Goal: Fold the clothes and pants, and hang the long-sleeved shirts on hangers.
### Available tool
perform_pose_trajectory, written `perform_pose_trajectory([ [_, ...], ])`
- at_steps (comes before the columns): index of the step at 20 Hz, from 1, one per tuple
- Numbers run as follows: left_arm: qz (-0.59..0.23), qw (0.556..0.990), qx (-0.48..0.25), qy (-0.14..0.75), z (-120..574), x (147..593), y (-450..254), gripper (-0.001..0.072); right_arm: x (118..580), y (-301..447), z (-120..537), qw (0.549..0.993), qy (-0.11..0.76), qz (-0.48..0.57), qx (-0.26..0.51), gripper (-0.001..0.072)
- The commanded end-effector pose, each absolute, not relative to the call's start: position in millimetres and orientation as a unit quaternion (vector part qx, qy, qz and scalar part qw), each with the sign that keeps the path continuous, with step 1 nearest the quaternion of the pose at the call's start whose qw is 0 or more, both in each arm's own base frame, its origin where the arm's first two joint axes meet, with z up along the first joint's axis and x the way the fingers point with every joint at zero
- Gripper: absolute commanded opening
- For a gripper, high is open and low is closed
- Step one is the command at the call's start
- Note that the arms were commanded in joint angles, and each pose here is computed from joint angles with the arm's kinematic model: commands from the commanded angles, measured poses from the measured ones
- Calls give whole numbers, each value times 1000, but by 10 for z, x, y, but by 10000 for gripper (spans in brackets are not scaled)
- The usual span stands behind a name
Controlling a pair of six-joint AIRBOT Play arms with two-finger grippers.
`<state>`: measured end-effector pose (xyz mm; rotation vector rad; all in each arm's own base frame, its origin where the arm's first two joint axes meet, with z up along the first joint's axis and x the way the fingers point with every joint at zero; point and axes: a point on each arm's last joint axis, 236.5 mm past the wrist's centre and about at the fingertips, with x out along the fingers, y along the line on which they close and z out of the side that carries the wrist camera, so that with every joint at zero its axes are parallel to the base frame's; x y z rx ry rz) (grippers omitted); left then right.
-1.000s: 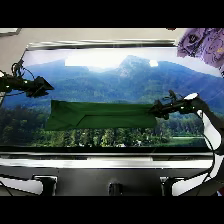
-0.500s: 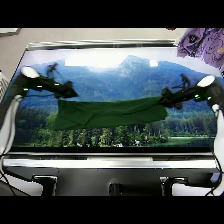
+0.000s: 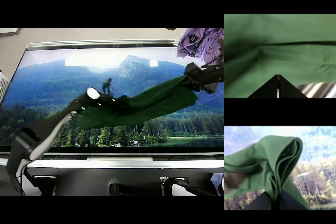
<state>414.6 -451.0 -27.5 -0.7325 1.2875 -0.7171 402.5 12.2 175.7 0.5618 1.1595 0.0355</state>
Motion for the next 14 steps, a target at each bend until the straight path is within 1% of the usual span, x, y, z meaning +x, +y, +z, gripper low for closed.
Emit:
perform_pose_trajectory([
  [1, -309, 652, -419, 552, -275, 3948, -5223, 16, 3818, 130, 1949, 792, 550, 4, 265, 27],
  [5, -323, 615, -445, 565, -374, 3744, -5674, 16, 3795, 124, 1935, 788, 554, -1, 268, 27],
  [8, -329, 591, -471, 566, -387, 3721, -5894, 15, 3795, 114, 1932, 788, 554, -4, 269, 27],
  [10, -337, 587, -469, 568, -365, 3734, -5912, 16, 3793, 6, 1898, 791, 554, -26, 258, 27],
  [12, -352, 567, -456, 589, -338, 3703, -5804, 15, 3809, -131, 1865, 796, 550, -52, 246, 27],
  [13, -368, 557, -434, 605, -339, 3650, -5704, 14, 3833, -169, 1847, 798, 548, -59, 243, 27],
  [14, -382, 556, -400, 620, -359, 3601, -5568, 13, 3863, -177, 1836, 799, 546, -59, 244, 27],
])
